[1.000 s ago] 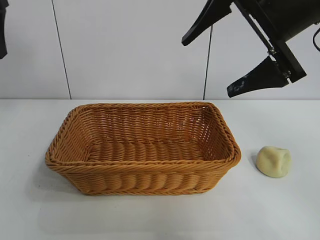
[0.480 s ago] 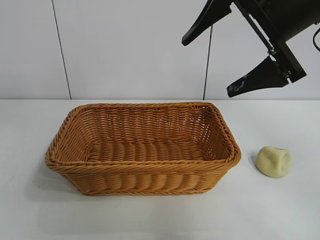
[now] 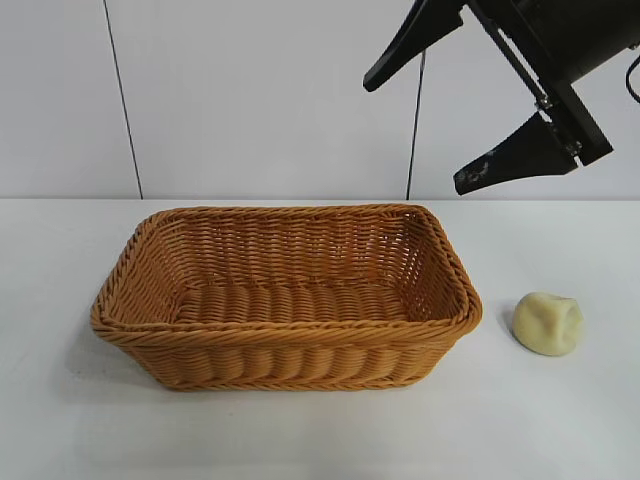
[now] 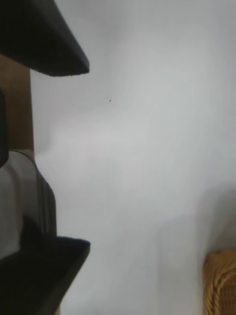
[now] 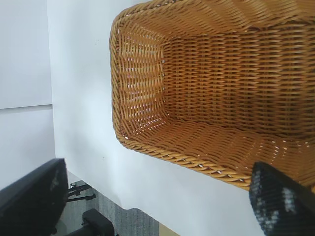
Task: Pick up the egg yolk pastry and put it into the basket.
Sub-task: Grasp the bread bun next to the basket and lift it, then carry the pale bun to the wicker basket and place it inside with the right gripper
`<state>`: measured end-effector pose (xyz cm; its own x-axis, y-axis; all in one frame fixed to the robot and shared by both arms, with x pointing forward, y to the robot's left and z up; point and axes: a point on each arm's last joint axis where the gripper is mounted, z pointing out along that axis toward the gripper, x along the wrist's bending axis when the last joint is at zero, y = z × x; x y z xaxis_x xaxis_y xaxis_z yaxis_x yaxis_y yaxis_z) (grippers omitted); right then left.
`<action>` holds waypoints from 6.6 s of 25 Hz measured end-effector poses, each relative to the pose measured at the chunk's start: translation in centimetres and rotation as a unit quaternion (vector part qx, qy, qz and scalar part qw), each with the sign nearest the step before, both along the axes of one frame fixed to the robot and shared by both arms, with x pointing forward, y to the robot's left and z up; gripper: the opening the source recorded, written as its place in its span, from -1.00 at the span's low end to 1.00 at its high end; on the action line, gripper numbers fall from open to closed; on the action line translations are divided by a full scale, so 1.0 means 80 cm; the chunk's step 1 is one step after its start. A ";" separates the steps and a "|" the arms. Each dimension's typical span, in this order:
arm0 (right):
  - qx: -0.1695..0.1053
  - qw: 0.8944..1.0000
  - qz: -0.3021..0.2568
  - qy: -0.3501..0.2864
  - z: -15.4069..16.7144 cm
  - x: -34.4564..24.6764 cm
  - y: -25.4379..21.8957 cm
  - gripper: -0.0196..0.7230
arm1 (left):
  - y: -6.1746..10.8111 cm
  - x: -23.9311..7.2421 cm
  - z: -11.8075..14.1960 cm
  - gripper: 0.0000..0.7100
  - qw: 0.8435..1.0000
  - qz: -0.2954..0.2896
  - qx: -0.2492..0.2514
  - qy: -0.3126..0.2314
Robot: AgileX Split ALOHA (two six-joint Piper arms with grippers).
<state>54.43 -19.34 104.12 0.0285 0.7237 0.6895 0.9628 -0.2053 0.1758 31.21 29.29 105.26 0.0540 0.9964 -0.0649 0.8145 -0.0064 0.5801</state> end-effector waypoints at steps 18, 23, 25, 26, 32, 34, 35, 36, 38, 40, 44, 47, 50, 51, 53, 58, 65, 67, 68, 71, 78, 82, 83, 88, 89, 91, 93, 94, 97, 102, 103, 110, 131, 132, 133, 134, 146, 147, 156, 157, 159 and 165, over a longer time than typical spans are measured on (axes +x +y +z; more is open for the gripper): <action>0.000 1.000 0.000 0.000 0.000 0.000 0.000 0.92 | 0.004 -0.092 0.001 0.84 0.975 0.000 -0.009 -0.221; -0.008 1.000 0.006 -0.001 0.000 0.000 -0.001 0.92 | 0.004 -0.100 0.001 0.84 0.971 -0.001 -0.010 -0.239; -0.019 1.000 0.016 -0.007 0.003 0.000 -0.002 0.92 | 0.004 -0.100 0.001 0.84 0.971 -0.001 -0.010 -0.239; -0.027 0.999 0.022 -0.012 0.007 0.002 -0.003 0.92 | 0.004 -0.100 0.001 0.84 0.971 -0.001 -0.010 -0.239; -0.146 0.988 0.031 -0.047 0.035 0.015 -0.022 0.92 | 0.004 -0.100 0.001 0.84 0.971 -0.001 -0.010 -0.239; -0.196 0.979 0.027 -0.040 0.038 0.016 -0.032 0.92 | 0.004 -0.100 0.001 0.84 0.971 -0.001 -0.010 -0.239; -0.224 0.974 0.028 -0.037 0.038 0.016 -0.038 0.92 | 0.004 -0.100 0.001 0.84 0.971 -0.001 -0.010 -0.239; -0.239 0.970 0.029 -0.031 0.038 0.015 -0.042 0.92 | 0.004 -0.100 0.001 0.84 0.971 -0.001 -0.010 -0.239; -0.259 0.965 0.025 -0.021 0.036 0.015 -0.052 0.92 | 0.004 -0.100 0.001 0.84 0.971 -0.001 -0.010 -0.239; -0.264 0.964 0.012 -0.012 0.033 0.018 -0.064 0.92 | 0.004 -0.100 0.001 0.84 0.971 -0.001 -0.011 -0.239; -0.266 0.964 -0.015 0.013 0.018 0.029 -0.090 0.92 | 0.004 -0.100 0.001 0.84 0.971 -0.001 -0.011 -0.239; -0.267 0.963 -0.024 0.037 0.000 0.039 -0.103 0.92 | 0.004 -0.100 0.001 0.84 0.971 -0.001 -0.011 -0.239; -0.269 0.961 -0.023 0.054 -0.019 0.048 -0.106 0.92 | 0.004 -0.100 0.001 0.84 0.971 -0.001 -0.011 -0.239; -0.269 0.961 -0.024 0.057 -0.026 0.052 -0.106 0.92 | 0.004 -0.100 0.001 0.84 0.971 -0.001 -0.011 -0.240; -0.270 0.961 -0.025 0.062 -0.038 0.059 -0.106 0.92 | 0.004 -0.100 0.001 0.84 0.971 -0.001 -0.010 -0.240; -0.288 0.953 -0.030 0.088 -0.075 0.073 -0.110 0.92 | 0.004 -0.100 0.001 0.84 0.971 -0.001 -0.011 -0.240; -0.308 0.942 -0.020 0.135 -0.131 0.084 -0.114 0.92 | 0.004 -0.100 0.001 0.84 0.971 -0.001 -0.011 -0.240; -0.309 0.939 -0.016 0.147 -0.145 0.086 -0.115 0.92 | 0.004 -0.100 0.001 0.84 0.971 -0.001 -0.011 -0.240; -0.309 0.939 -0.016 0.149 -0.151 0.087 -0.115 0.92 | 0.004 -0.100 0.001 0.84 0.971 -0.001 -0.011 -0.240; -0.310 0.939 -0.020 0.147 -0.164 0.092 -0.115 0.92 | 0.004 -0.100 0.001 0.84 0.971 -0.001 -0.011 -0.240; -0.310 0.938 -0.025 0.150 -0.183 0.096 -0.115 0.92 | 0.004 -0.100 0.001 0.84 0.971 -0.001 -0.011 -0.240; -0.311 0.937 -0.022 0.159 -0.192 0.096 -0.115 0.92 | 0.004 -0.100 0.001 0.84 0.971 -0.001 -0.011 -0.240; -0.311 0.936 -0.022 0.161 -0.194 0.096 -0.115 0.86 | 0.004 -0.100 0.001 0.84 0.971 -0.001 -0.011 -0.240; -0.309 0.937 -0.022 0.163 -0.195 0.096 -0.114 0.13 | 0.004 -0.100 0.001 0.84 0.971 -0.001 -0.011 -0.240; -0.309 0.937 -0.021 0.163 -0.195 0.096 -0.113 -0.06 | 0.004 -0.100 0.001 0.84 0.971 -0.001 -0.011 -0.240; -0.309 0.937 -0.020 0.164 -0.195 0.096 -0.113 -0.45 | 0.004 -0.100 0.001 0.84 0.971 -0.001 -0.011 -0.240; -0.309 0.936 -0.018 0.168 -0.195 0.095 -0.113 -0.72 | 0.004 -0.100 0.001 0.84 0.971 -0.001 -0.011 -0.240; -0.309 0.936 -0.018 0.169 -0.194 0.095 -0.113 -0.78 | 0.004 -0.100 0.001 0.84 0.971 -0.001 -0.011 -0.240; -0.308 0.937 -0.018 0.166 -0.186 0.094 -0.113 -0.85 | 0.004 -0.100 0.001 0.84 0.971 -0.001 -0.011 -0.240; -0.306 0.943 -0.018 0.129 -0.135 0.096 -0.112 -0.88 | 0.004 -0.100 0.001 0.84 0.971 -0.001 -0.011 -0.240; -0.302 0.947 -0.024 0.111 -0.115 0.097 -0.111 -0.88 | 0.004 -0.100 0.001 0.84 0.971 -0.001 -0.011 -0.240; -0.277 0.960 -0.046 0.011 -0.010 0.096 -0.107 -0.89 | 0.004 -0.100 0.001 0.84 0.971 -0.001 -0.011 -0.240; -0.257 0.955 0.131 -0.067 0.010 0.048 0.080 -0.90 | 0.004 -0.100 0.001 0.84 0.971 -0.001 -0.011 -0.240; -0.254 0.954 0.138 -0.073 0.010 0.043 0.092 -0.90 | 0.004 -0.100 0.001 0.84 0.971 -0.001 -0.011 -0.240; -0.251 0.954 0.144 -0.078 0.011 0.039 0.102 -0.90 | 0.004 -0.100 0.001 0.84 0.971 -0.001 -0.011 -0.240; -0.249 0.953 0.149 -0.082 0.011 0.035 0.110 -0.90 | 0.004 -0.100 0.001 0.84 0.971 -0.001 -0.011 -0.240; -0.233 0.956 0.145 -0.101 -0.004 0.034 0.143 -0.90 | 0.004 -0.100 0.001 0.84 0.971 -0.001 -0.011 -0.240; -0.235 0.957 0.145 -0.093 -0.013 0.038 0.145 -0.90 | 0.004 -0.100 0.001 0.84 0.971 -0.001 -0.011 -0.240; -0.235 0.961 0.141 -0.027 -0.107 0.062 0.165 -0.90 | 0.004 -0.100 0.001 0.84 0.971 -0.001 -0.011 -0.240; -0.237 0.961 0.142 -0.022 -0.115 0.063 0.165 -0.90 | 0.004 -0.100 0.001 0.84 0.971 -0.001 -0.011 -0.240; -0.240 0.961 0.140 -0.019 -0.130 0.067 0.167 -0.90 | 0.004 -0.100 0.001 0.84 0.971 -0.001 -0.011 -0.240; -0.240 0.960 0.143 -0.031 -0.137 0.071 0.169 -0.71 | 0.004 -0.100 0.001 0.84 0.971 -0.001 -0.011 -0.240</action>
<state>60.10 -5.84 93.12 -0.2494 0.9305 0.2684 0.9524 0.1855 0.2420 23.23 29.58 105.34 0.0852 0.9949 -0.0536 0.4505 0.0095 0.8927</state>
